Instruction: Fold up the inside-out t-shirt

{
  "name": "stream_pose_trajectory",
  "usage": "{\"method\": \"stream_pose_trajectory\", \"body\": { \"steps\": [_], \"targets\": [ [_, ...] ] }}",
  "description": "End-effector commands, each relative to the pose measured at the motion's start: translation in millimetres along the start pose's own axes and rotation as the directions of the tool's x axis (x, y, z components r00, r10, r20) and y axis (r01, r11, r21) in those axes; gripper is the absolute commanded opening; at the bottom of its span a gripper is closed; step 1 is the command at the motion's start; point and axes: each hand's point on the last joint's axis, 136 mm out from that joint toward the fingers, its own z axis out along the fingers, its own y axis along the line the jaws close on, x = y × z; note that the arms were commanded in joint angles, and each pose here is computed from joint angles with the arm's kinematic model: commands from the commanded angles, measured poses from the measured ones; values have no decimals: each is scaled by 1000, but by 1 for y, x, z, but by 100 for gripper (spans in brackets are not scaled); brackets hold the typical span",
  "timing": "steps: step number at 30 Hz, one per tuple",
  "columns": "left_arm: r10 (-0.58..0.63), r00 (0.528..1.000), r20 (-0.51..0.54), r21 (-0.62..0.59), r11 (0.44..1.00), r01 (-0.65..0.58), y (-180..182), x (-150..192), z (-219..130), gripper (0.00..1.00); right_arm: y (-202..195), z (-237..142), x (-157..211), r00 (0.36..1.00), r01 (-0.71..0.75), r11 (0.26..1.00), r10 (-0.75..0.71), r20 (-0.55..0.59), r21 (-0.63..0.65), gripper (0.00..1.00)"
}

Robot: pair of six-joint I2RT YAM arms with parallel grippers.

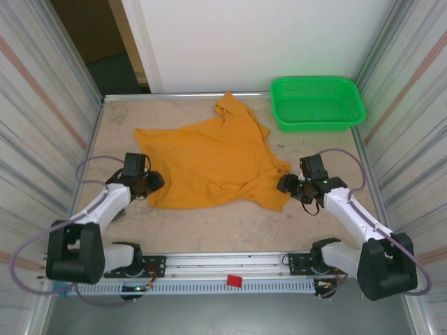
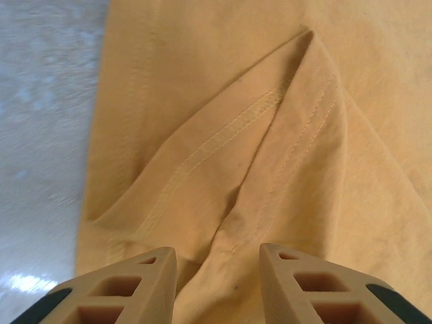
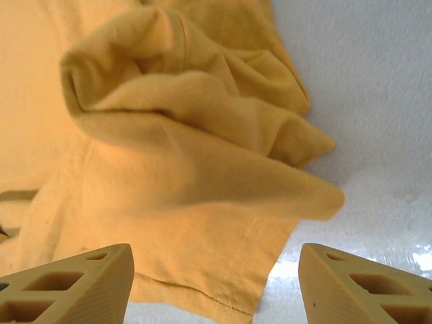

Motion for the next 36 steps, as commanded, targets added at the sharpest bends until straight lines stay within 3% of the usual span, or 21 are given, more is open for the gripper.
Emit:
{"method": "stream_pose_trajectory", "body": {
  "steps": [1,20,32,36],
  "targets": [
    [60,998,-6,85,995,-60,-23,-15,7,37,-12,0,15,999,-47,998,48,-24,31,63],
    [49,996,-75,60,997,-44,-16,-1,42,35,-19,-4,24,998,-54,998,55,-23,30,61],
    [32,997,-64,24,999,-31,-8,0,43,35,-17,-10,21,998,-56,998,56,0,18,61],
    [30,997,-70,33,999,-28,-9,2,47,27,-16,-11,20,998,-56,998,56,4,16,61]
  ]
}}
